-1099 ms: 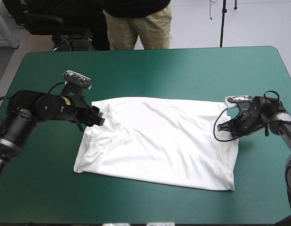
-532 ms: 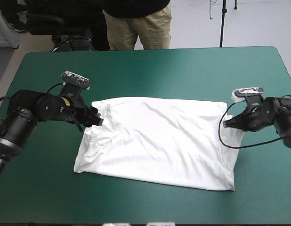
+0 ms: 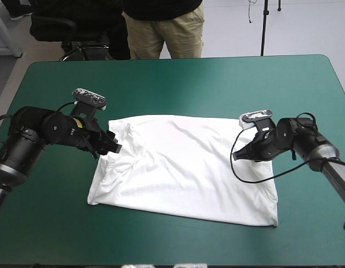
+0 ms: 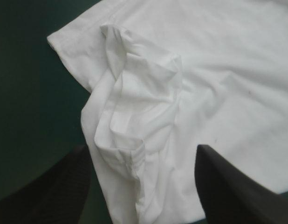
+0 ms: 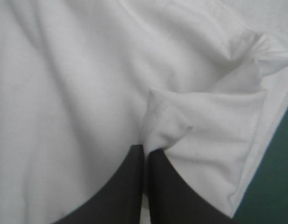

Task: Fold the cloth

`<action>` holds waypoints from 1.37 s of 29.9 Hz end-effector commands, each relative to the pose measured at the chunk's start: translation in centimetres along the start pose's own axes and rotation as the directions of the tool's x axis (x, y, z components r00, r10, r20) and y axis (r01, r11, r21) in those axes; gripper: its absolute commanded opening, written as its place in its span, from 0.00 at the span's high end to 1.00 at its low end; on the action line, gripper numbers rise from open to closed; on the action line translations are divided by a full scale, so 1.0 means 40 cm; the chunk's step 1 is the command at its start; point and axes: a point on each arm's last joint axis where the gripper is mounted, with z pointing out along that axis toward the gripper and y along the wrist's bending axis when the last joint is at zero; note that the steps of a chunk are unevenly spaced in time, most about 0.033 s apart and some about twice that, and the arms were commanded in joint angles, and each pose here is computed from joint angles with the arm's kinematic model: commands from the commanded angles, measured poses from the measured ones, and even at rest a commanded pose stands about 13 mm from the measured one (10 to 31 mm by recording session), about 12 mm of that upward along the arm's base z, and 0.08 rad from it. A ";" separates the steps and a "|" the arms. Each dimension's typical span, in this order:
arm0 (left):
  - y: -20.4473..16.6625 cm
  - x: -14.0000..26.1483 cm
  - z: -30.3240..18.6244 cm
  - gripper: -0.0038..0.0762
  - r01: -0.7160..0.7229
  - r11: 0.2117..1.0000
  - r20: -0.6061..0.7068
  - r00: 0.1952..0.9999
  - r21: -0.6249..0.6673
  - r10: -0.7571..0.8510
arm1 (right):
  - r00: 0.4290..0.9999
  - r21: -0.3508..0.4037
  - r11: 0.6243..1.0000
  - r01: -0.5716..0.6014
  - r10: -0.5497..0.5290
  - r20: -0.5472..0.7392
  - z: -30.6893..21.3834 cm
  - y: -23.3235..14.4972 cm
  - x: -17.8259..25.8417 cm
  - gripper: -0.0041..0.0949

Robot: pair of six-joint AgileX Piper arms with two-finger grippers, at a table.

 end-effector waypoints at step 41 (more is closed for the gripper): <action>-0.003 0.289 0.187 0.37 0.207 0.967 -0.241 0.941 -0.146 -0.238 | 0.918 -0.068 0.993 0.096 -0.062 0.391 -0.412 0.100 0.150 0.45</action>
